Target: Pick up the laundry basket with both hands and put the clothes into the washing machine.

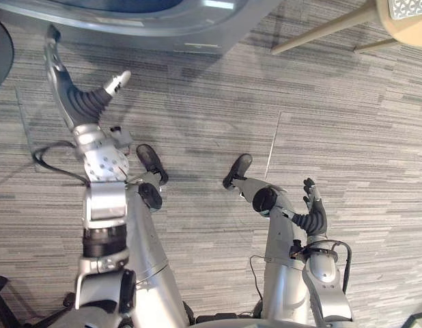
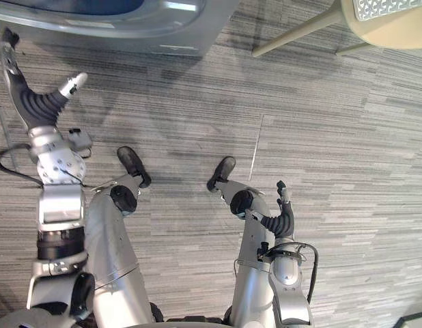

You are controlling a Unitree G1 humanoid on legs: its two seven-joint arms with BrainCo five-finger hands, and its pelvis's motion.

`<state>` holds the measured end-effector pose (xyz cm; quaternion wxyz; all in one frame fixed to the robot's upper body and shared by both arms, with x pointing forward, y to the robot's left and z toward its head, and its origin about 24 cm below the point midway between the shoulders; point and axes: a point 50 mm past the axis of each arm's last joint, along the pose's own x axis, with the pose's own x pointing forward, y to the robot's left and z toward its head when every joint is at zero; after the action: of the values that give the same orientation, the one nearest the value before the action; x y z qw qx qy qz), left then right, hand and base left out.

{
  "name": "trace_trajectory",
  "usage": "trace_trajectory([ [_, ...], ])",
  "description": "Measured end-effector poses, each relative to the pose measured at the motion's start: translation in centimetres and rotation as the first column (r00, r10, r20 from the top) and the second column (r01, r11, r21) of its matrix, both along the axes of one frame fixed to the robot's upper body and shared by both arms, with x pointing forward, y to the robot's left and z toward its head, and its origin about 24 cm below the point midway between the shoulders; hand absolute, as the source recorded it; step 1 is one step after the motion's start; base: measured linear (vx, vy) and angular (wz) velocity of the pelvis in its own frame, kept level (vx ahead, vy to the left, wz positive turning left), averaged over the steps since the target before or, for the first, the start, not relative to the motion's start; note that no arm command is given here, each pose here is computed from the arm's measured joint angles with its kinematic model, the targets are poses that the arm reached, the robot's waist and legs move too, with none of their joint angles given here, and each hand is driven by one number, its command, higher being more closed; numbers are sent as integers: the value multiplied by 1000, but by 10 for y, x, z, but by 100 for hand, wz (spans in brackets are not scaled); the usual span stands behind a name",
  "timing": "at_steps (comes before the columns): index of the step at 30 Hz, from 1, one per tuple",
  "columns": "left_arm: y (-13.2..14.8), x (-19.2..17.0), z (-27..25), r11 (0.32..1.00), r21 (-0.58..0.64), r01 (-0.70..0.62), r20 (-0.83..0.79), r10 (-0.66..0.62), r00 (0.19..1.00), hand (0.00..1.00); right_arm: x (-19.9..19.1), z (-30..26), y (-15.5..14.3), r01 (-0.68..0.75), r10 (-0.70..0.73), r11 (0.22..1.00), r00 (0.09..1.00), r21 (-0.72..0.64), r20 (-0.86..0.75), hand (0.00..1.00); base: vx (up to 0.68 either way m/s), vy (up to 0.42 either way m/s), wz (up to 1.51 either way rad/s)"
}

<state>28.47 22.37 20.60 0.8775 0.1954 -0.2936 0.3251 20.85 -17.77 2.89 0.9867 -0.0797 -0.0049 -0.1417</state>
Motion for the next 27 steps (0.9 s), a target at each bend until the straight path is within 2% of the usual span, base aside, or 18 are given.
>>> trace_trajectory([
  [4, -4, -13, -39, 999, -54, 5, -106, -11, 994, 0, -1, -6, -3, 11, -12, 1000, 999, -25, -33, 0, -36, -41, 7],
  [8, -12, -27, -69, 999, -48, 10, -210, -19, 977, 0, -3, -21, -5, 18, -22, 999, 994, -30, -111, 0, -33, -57, 15],
  [11, -21, -35, -89, 996, -59, 65, -286, -80, 955, 0, -4, -32, -4, 15, -19, 1000, 985, -26, -170, 0, -30, -72, 15],
  [14, -33, -41, -119, 980, -122, 157, -396, -194, 898, 0, -4, -41, -5, 9, -16, 999, 973, -32, -229, 0, -13, -109, 26],
  [17, -48, -57, -162, 937, -257, 235, -518, -339, 785, 0, -7, -49, -3, -21, 11, 999, 963, -34, -269, 0, 46, -92, 24],
  [20, -55, -77, -198, 889, -396, 228, -581, -435, 687, 0, -11, -58, -2, -40, 27, 998, 951, -38, -309, 0, 107, -52, 13],
  [23, -64, -97, -228, 806, -561, 190, -585, -548, 598, 0, -16, -70, -5, -33, 17, 999, 934, -40, -357, 0, 182, -44, -8],
  [27, -82, -95, -238, 722, -656, 221, -528, -648, 549, 0, -5, -74, -10, -40, 18, 998, 931, -54, -363, 0, 189, 25, -66],
])
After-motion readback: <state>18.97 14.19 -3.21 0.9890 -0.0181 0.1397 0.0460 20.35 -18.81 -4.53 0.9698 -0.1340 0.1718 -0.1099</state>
